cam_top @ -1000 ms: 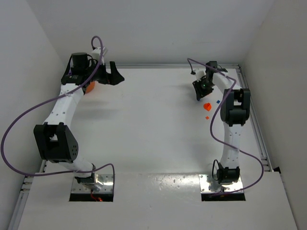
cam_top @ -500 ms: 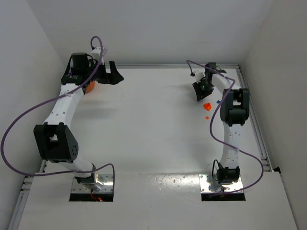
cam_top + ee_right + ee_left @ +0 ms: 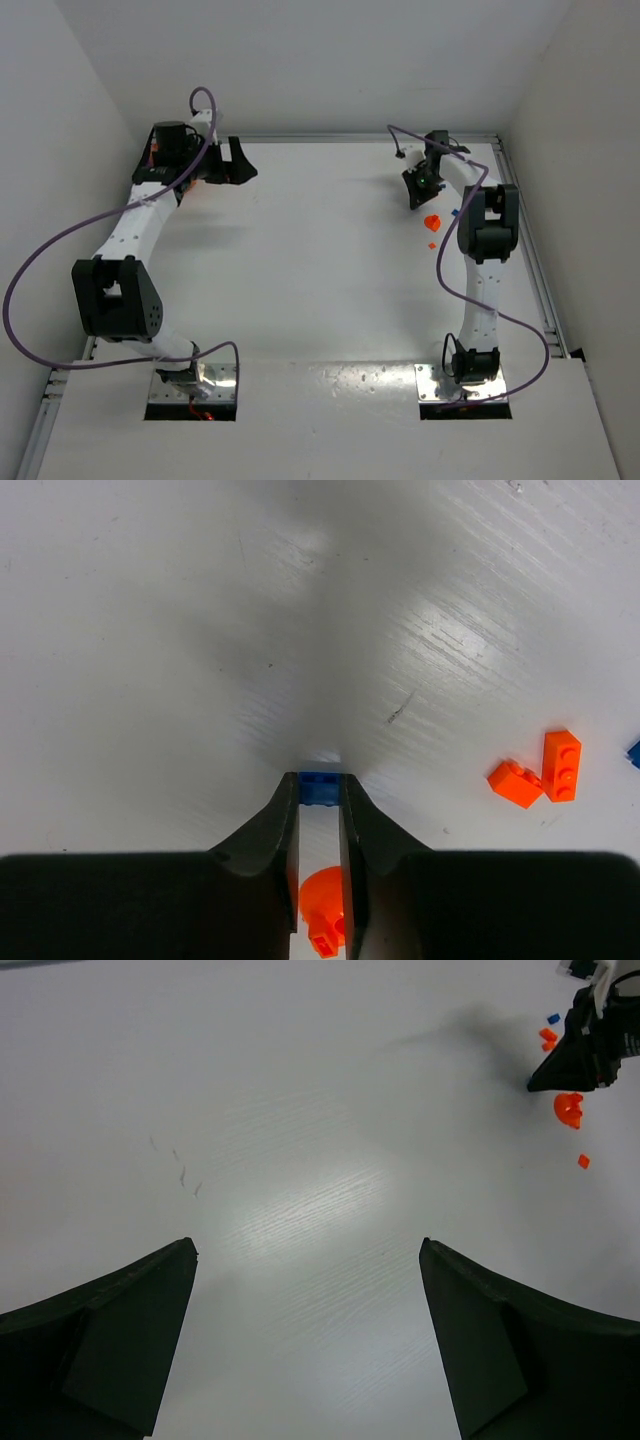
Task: Sort the legos into containers by color
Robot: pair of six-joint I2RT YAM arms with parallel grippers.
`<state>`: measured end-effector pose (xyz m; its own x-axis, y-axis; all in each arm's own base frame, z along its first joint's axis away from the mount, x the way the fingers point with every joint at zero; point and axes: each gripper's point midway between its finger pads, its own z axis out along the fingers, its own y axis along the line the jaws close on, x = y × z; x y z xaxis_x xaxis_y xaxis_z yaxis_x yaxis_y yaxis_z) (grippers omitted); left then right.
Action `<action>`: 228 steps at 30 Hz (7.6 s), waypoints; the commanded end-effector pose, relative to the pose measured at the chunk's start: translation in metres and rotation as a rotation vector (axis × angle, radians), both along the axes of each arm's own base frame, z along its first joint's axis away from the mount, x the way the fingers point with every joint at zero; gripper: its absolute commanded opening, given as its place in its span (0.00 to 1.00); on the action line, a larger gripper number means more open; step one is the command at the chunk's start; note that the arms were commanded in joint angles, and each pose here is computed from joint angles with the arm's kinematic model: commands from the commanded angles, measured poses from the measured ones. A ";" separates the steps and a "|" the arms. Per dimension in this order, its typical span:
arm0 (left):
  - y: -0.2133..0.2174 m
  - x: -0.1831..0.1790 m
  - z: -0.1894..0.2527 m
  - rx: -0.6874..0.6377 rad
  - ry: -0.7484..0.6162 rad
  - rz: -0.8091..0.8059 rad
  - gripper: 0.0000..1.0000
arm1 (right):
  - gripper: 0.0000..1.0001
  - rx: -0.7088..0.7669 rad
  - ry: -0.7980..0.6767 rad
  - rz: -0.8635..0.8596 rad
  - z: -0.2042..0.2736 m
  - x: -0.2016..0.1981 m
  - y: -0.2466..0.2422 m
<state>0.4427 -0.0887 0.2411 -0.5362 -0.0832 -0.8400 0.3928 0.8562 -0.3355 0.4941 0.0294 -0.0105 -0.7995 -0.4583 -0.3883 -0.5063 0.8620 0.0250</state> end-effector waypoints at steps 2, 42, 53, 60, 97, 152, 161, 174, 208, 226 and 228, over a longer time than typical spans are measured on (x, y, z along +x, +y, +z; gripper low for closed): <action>0.001 -0.005 0.022 0.005 -0.097 -0.010 1.00 | 0.11 0.054 0.073 -0.016 -0.008 -0.019 0.014; -0.239 -0.148 -0.061 -0.051 0.043 -0.828 0.63 | 0.02 1.267 0.889 -0.414 0.162 -0.156 0.197; -0.237 -0.093 -0.054 -0.068 -0.017 -0.603 0.59 | 0.02 1.261 0.942 -0.431 0.171 -0.162 0.206; -0.250 -0.085 -0.050 -0.123 0.005 -0.615 0.59 | 0.02 1.260 0.960 -0.412 0.173 -0.167 0.212; -0.180 -0.078 -0.022 -0.134 -0.048 -0.508 0.07 | 0.43 1.292 0.887 -0.407 0.172 -0.148 0.198; 0.217 0.153 -0.064 0.528 0.105 0.620 0.20 | 0.51 0.812 0.337 -0.316 0.161 -0.092 0.142; 0.219 0.155 -0.065 0.533 0.104 0.628 0.34 | 0.51 0.819 0.341 -0.312 0.162 -0.093 0.143; 0.223 0.155 -0.056 0.517 0.089 0.640 0.45 | 0.51 0.825 0.353 -0.311 0.161 -0.095 0.144; -0.061 -0.064 0.055 -0.013 -0.178 -0.477 0.94 | 0.58 -0.141 -0.072 -0.008 0.059 -0.021 -0.127; -0.062 -0.055 0.038 -0.041 -0.116 -0.465 0.98 | 0.55 -0.085 -0.011 0.055 0.022 -0.013 -0.128; -0.062 -0.053 0.034 -0.043 -0.105 -0.465 0.98 | 0.56 -0.075 -0.006 0.067 0.022 -0.015 -0.126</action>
<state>0.3870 -0.1447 0.2713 -0.4586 0.1139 -0.8813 0.7416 0.5955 -0.3089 0.4690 -0.0986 -0.0030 -0.7966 -0.5211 -0.3065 -0.5354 0.8435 -0.0424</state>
